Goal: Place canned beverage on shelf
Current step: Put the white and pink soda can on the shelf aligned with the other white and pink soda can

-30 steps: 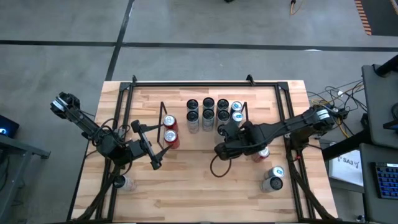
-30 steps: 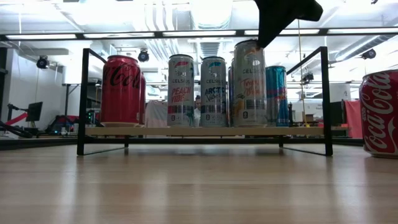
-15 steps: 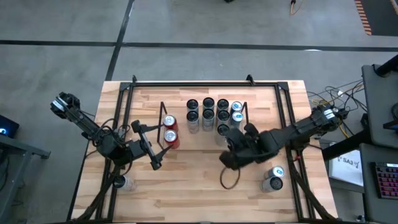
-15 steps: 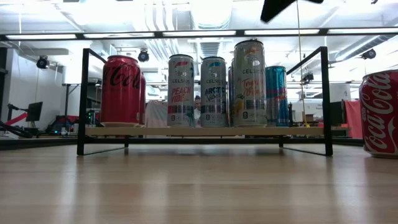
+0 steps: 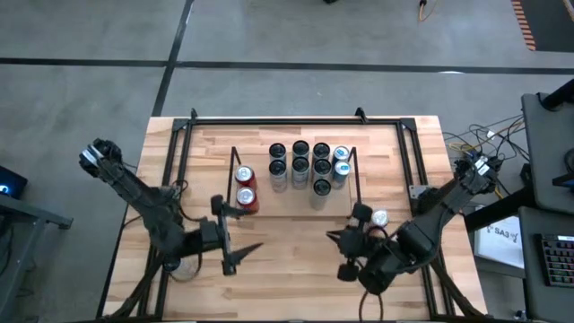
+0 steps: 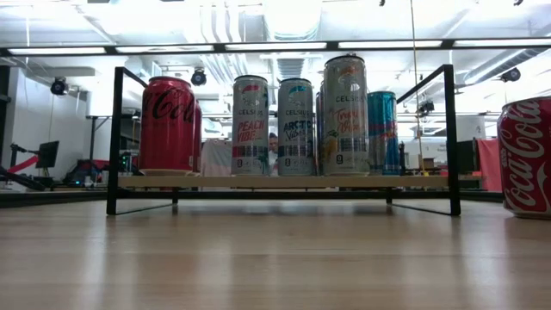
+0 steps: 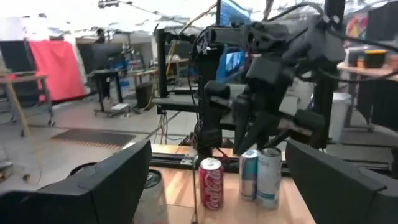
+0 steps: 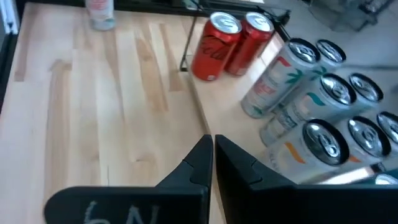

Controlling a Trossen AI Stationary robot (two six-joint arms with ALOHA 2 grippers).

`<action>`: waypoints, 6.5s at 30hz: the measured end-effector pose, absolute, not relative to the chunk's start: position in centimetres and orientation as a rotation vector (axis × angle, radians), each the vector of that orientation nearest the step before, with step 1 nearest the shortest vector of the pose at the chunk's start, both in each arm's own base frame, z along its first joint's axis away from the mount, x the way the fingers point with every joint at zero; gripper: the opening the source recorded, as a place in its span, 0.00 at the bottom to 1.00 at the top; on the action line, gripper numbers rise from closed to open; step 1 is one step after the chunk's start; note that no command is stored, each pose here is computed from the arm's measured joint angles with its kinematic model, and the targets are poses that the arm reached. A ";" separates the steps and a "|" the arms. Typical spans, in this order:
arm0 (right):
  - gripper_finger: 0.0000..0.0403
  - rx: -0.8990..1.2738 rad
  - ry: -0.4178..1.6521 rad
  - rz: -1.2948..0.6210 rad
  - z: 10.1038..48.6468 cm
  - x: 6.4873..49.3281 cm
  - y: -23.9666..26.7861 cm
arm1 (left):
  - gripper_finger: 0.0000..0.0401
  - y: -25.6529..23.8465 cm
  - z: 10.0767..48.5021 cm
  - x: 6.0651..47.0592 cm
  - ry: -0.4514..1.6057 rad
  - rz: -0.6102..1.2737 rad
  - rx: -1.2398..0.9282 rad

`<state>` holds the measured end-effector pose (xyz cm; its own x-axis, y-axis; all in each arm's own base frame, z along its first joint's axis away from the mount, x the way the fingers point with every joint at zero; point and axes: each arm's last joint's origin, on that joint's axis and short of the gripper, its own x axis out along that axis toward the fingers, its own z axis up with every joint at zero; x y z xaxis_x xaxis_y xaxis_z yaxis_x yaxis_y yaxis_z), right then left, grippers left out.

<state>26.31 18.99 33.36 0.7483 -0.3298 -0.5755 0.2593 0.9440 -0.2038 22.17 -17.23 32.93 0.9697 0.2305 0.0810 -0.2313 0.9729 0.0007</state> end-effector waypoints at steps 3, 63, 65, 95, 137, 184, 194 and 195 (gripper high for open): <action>0.02 -0.147 0.640 -0.306 32.7 26.2 19.5 | 0.88 -19.5 34.2 23.1 0.017 0.297 0.051; 0.02 -0.184 0.647 -0.326 29.6 27.4 18.6 | 0.76 -23.3 32.7 14.6 1.454 0.648 -0.621; 0.02 -0.183 0.647 -0.328 29.6 27.4 18.5 | 0.76 -22.3 32.6 13.6 1.449 0.715 -0.677; 0.02 -0.196 0.654 -0.327 29.5 27.4 18.4 | 0.76 -20.9 30.0 12.1 1.423 0.950 -0.840; 0.02 -0.225 0.660 -0.317 29.5 27.4 18.4 | 0.86 -21.2 26.8 12.3 1.384 0.944 -0.856; 0.02 -0.236 0.666 -0.314 29.5 27.3 18.4 | 0.60 -21.5 27.5 13.0 1.241 0.815 -0.840; 0.02 -0.235 0.667 -0.313 29.4 27.3 18.4 | 0.60 -21.5 27.5 13.2 1.198 0.802 -0.837; 0.02 -0.235 0.667 -0.313 29.4 27.3 18.4 | 0.60 -21.4 27.6 13.3 1.186 0.799 -0.840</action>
<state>27.33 18.44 29.45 0.7421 -0.3570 -0.5674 0.2079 0.9272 -0.3115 13.26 -21.45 27.57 0.1914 0.0857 -0.9778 -0.8739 0.4683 -0.1301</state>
